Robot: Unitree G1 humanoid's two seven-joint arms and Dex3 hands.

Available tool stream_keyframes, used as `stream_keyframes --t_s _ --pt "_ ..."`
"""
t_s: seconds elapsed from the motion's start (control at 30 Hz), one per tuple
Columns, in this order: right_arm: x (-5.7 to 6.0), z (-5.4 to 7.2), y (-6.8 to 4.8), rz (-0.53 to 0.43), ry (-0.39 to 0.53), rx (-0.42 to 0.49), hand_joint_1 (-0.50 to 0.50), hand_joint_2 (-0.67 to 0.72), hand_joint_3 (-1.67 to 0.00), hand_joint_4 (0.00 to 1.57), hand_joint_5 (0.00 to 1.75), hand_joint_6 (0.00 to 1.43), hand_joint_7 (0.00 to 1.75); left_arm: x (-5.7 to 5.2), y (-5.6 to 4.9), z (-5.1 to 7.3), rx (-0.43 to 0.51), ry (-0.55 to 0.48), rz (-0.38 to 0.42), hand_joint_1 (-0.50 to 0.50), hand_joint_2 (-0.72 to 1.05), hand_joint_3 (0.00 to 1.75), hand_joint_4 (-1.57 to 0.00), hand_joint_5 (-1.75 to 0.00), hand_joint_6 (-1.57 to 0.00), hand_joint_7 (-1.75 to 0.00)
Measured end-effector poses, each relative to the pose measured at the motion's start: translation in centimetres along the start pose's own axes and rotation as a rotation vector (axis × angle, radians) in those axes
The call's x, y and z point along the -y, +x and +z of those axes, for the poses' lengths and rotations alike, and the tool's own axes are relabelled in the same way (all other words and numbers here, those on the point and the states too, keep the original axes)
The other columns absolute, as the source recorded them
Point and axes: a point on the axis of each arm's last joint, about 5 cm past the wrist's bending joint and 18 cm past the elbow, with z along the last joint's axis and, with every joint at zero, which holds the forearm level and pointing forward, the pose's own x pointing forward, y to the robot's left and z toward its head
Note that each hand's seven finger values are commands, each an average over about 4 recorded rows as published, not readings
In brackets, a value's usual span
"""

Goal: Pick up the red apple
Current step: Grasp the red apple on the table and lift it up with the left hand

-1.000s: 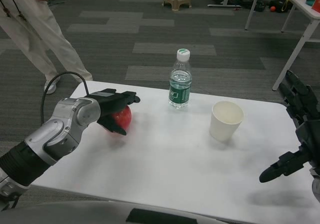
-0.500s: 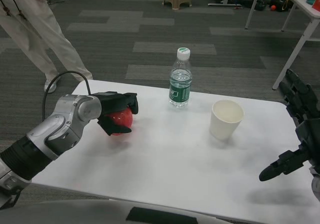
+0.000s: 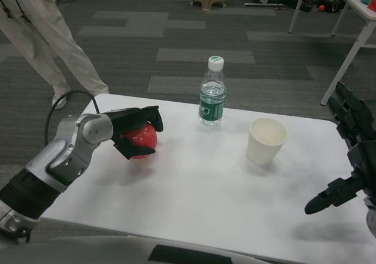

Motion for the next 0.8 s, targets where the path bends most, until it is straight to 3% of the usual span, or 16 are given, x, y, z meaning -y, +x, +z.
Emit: stream_keyframes --t_s 0.2,0.5,0.8 --pt "0.0 0.0 0.0 0.000 0.000 0.000 -0.42 0.39 0.00 0.00 0.00 0.00 0.14 -1.0 -0.8 0.8 0.047 -0.012 0.067 -0.50 0.78 0.79 -0.07 -1.75 0.00 -1.54" --pt "0.0 0.0 0.0 -0.001 0.001 0.000 -0.42 0.36 0.00 0.00 0.00 0.00 0.14 -2.8 -2.0 2.6 0.147 -0.030 0.159 -0.50 0.78 0.79 -0.04 -1.75 0.00 -1.54" --pt "-0.2 -0.1 0.0 -0.004 0.008 -0.001 -0.42 0.41 0.00 0.00 0.00 0.00 0.14 -3.6 -2.8 2.3 0.258 -0.216 0.240 -0.50 0.78 0.79 -0.04 -1.75 0.00 -1.54"
